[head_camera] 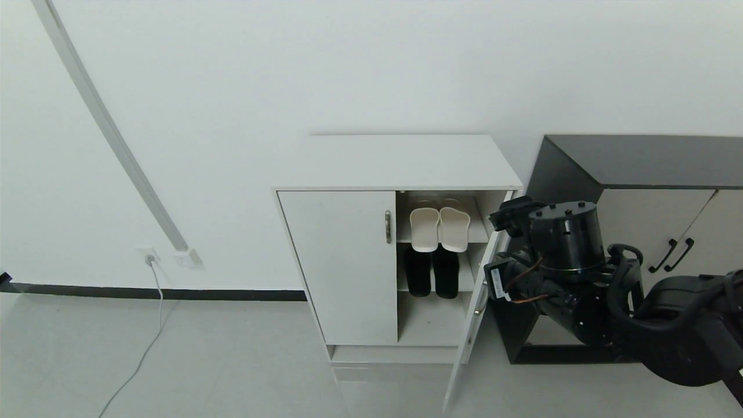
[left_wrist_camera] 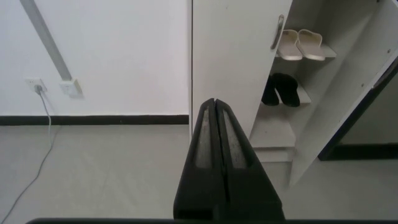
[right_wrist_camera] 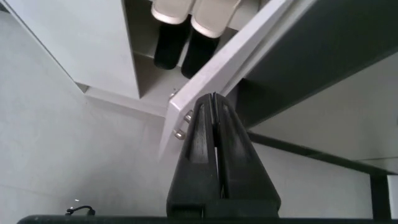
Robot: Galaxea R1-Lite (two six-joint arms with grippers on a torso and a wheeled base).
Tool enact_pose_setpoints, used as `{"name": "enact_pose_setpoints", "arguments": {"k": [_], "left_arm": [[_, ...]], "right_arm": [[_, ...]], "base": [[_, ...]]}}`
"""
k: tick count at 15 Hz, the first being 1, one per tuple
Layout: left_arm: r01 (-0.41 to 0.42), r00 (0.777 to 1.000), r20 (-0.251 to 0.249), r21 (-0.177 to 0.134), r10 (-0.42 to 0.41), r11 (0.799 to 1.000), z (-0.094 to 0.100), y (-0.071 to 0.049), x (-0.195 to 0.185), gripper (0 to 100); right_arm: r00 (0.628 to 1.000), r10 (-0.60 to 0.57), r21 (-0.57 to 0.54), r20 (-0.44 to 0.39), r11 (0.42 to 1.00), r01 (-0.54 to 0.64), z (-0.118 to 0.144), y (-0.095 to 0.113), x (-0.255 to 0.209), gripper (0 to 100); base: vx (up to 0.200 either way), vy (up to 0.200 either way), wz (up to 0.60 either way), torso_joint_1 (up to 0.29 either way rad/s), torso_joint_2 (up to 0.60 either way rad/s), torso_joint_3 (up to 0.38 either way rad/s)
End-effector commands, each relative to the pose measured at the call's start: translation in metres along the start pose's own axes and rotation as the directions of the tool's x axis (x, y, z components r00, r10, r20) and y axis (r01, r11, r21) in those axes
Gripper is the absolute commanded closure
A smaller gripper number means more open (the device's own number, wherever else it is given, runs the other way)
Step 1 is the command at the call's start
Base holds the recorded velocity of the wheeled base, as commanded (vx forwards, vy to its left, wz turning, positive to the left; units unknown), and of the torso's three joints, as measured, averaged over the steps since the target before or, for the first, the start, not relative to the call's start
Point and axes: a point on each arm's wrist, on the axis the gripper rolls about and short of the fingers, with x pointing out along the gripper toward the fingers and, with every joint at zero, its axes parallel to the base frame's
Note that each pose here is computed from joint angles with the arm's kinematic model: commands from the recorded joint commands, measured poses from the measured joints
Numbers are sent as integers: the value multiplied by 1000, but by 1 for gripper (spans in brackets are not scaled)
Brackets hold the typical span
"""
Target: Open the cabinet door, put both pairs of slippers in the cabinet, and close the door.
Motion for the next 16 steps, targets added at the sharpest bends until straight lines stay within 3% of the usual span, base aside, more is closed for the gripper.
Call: {"name": "enact_pose_setpoints", "arguments": {"k": [1,8,12,16], "left_arm": [[0,1000,0,-1,0,1000,0,0,0,100],[0,1000,-2,-1,0,1000,0,0,0,100],[0,1000,-2,-1,0,1000,0,0,0,100],[0,1000,0,-1,0,1000,0,0,0,100]], "right_arm": [[1000,-9,-8,-21,1000,8,-6,0,7,100],[998,21,-3,-66,1000,-22,-20,5,33,100],[992,109,167,71,979,-119,-11,19,57,100],[978,152,194,140,965,-178,-6,17,57,100]], "base": [[0,0,0,0,0,0],[0,0,0,0,0,0],[0,0,0,0,0,0],[0,0,0,0,0,0]]}}
